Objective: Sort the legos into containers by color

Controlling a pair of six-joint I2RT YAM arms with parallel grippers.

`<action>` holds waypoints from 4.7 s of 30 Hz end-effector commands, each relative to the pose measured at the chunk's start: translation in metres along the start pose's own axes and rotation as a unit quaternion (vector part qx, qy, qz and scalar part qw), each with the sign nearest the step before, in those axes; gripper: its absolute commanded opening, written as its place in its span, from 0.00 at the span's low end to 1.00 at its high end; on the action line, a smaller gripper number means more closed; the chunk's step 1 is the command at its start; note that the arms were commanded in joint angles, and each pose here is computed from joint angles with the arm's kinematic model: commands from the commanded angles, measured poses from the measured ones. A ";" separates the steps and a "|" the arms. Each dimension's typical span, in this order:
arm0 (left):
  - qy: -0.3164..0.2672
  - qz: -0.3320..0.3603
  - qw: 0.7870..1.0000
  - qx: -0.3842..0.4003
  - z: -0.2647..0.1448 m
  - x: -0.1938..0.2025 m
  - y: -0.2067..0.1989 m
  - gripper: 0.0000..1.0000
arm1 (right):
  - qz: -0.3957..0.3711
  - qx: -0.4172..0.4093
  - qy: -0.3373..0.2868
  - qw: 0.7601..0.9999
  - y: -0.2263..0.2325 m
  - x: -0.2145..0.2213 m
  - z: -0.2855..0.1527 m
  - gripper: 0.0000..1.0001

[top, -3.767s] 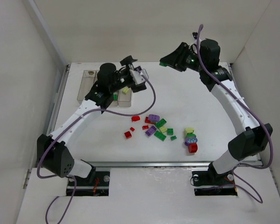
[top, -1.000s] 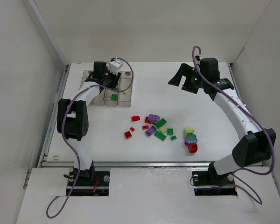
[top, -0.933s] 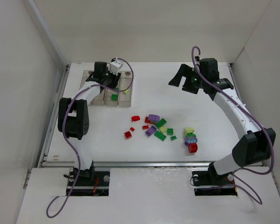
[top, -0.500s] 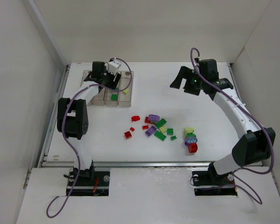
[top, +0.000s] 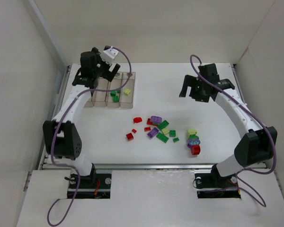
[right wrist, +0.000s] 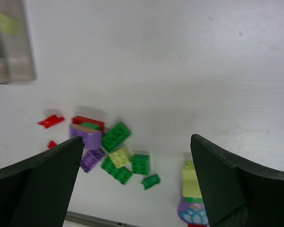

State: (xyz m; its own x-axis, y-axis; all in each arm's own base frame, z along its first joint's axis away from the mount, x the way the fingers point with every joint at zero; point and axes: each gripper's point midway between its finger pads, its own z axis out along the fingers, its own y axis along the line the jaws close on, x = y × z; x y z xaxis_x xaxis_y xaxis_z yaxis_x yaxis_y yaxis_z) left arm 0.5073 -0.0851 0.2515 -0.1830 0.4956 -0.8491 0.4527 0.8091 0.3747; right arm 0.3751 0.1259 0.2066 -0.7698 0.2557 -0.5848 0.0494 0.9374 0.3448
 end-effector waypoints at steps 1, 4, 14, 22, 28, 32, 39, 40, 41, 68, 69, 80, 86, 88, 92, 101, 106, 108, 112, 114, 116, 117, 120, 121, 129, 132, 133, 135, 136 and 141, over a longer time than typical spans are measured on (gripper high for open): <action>-0.130 0.137 0.976 -0.111 -0.073 -0.094 0.051 1.00 | -0.017 0.119 0.107 0.987 -0.061 0.064 0.016 1.00; -0.153 0.134 0.969 -0.138 -0.092 -0.095 0.048 1.00 | -0.022 0.116 0.155 0.981 -0.071 0.099 0.023 1.00; -0.169 -0.038 0.985 0.020 -0.097 -0.053 -0.049 1.00 | -0.178 0.014 0.164 0.970 0.022 0.122 0.069 0.91; -0.163 -0.031 0.986 -0.004 -0.112 -0.040 -0.048 1.00 | -0.129 0.047 0.203 0.970 0.019 0.150 0.103 0.70; -0.174 -0.033 0.984 -0.003 -0.114 -0.040 -0.053 1.00 | -0.138 0.023 0.179 0.974 0.026 0.149 0.108 0.54; -0.176 -0.037 0.984 -0.008 -0.119 -0.041 -0.052 1.00 | -0.151 0.017 0.173 0.973 0.030 0.144 0.113 0.44; -0.176 -0.039 0.983 -0.029 -0.125 -0.038 -0.047 1.00 | -0.197 0.027 0.186 0.962 0.018 0.149 0.126 0.28; -0.179 -0.039 0.983 -0.035 -0.125 -0.040 -0.044 1.00 | -0.202 0.029 0.190 0.960 0.016 0.151 0.128 0.28; -0.179 -0.039 0.983 -0.035 -0.125 -0.040 -0.044 1.00 | -0.202 0.029 0.190 0.960 0.016 0.152 0.129 0.27; -0.181 -0.027 0.983 -0.016 -0.116 -0.042 -0.048 1.00 | -0.242 0.033 0.152 0.958 0.033 0.141 0.102 0.45; -0.185 -0.027 0.982 -0.018 -0.116 -0.044 -0.047 1.00 | -0.246 0.028 0.149 0.957 0.038 0.141 0.100 0.49; -0.188 -0.025 0.982 -0.009 -0.116 -0.046 -0.050 1.00 | -0.245 -0.004 0.143 0.959 0.050 0.148 0.106 0.41; -0.184 -0.026 0.983 -0.008 -0.115 -0.042 -0.052 1.00 | -0.245 -0.006 0.150 0.958 0.048 0.154 0.113 0.37; -0.184 -0.026 0.983 -0.008 -0.115 -0.042 -0.052 1.00 | -0.239 -0.016 0.158 0.958 0.049 0.157 0.116 0.38; -0.184 -0.026 0.983 -0.008 -0.115 -0.042 -0.052 1.00 | -0.243 -0.056 0.156 0.956 0.062 0.158 0.115 0.56; -0.182 -0.027 0.983 -0.012 -0.115 -0.041 -0.051 1.00 | -0.270 -0.054 0.148 0.950 0.069 0.167 0.107 1.00; -0.182 -0.027 0.983 -0.012 -0.115 -0.041 -0.051 1.00 | -0.249 -0.054 0.143 0.956 0.079 0.167 0.110 1.00; -0.182 -0.027 0.983 -0.012 -0.115 -0.041 -0.051 1.00 | -0.248 -0.063 0.136 0.957 0.086 0.163 0.110 1.00; -0.187 -0.026 0.982 -0.014 -0.117 -0.042 -0.051 1.00 | -0.240 -0.047 0.130 0.961 0.082 0.161 0.113 0.99; -0.187 -0.026 0.982 -0.014 -0.117 -0.042 -0.051 1.00 | -0.241 -0.036 0.139 0.960 0.077 0.165 0.119 0.97; -0.187 -0.026 0.982 -0.014 -0.117 -0.042 -0.051 1.00 | -0.248 -0.025 0.131 0.959 0.079 0.162 0.120 0.96; -0.187 -0.026 0.982 -0.014 -0.117 -0.042 -0.051 1.00 | -0.256 -0.013 0.145 0.956 0.075 0.172 0.124 0.95; -0.187 -0.026 0.982 -0.014 -0.117 -0.042 -0.051 1.00 | -0.259 -0.002 0.143 0.955 0.075 0.174 0.126 0.94; -0.187 -0.026 0.982 -0.014 -0.117 -0.042 -0.051 1.00 | -0.255 0.001 0.147 0.956 0.073 0.177 0.128 0.90; -0.191 -0.025 0.981 -0.016 -0.119 -0.042 -0.051 1.00 | -0.252 0.016 0.149 0.956 0.066 0.179 0.128 0.62; -0.191 -0.025 0.981 -0.016 -0.119 -0.042 -0.051 1.00 | -0.249 0.022 0.146 0.957 0.064 0.176 0.120 0.36; -0.191 -0.018 0.981 -0.017 -0.119 -0.042 -0.050 1.00 | -0.249 0.025 0.138 0.958 0.064 0.171 0.117 0.31; -0.189 0.008 0.982 -0.006 -0.119 -0.041 -0.054 1.00 | -0.244 0.023 0.130 0.961 0.064 0.161 0.105 0.18; -0.184 0.019 0.983 0.004 -0.118 -0.038 -0.060 1.00 | -0.230 0.030 0.124 0.965 0.056 0.149 0.103 0.16; -0.177 0.085 0.979 0.049 -0.113 -0.037 -0.078 1.00 | -0.158 0.001 0.073 0.985 0.043 0.086 0.062 0.09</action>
State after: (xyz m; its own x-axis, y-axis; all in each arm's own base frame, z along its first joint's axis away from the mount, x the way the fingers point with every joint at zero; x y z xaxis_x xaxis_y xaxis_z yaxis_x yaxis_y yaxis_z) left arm 0.3865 -0.1160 0.2867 0.1166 0.4152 -0.9022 0.4882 0.7672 0.4161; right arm 0.3296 0.2257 0.0616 -0.8718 -0.2149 -0.4402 -0.2778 0.9570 0.0830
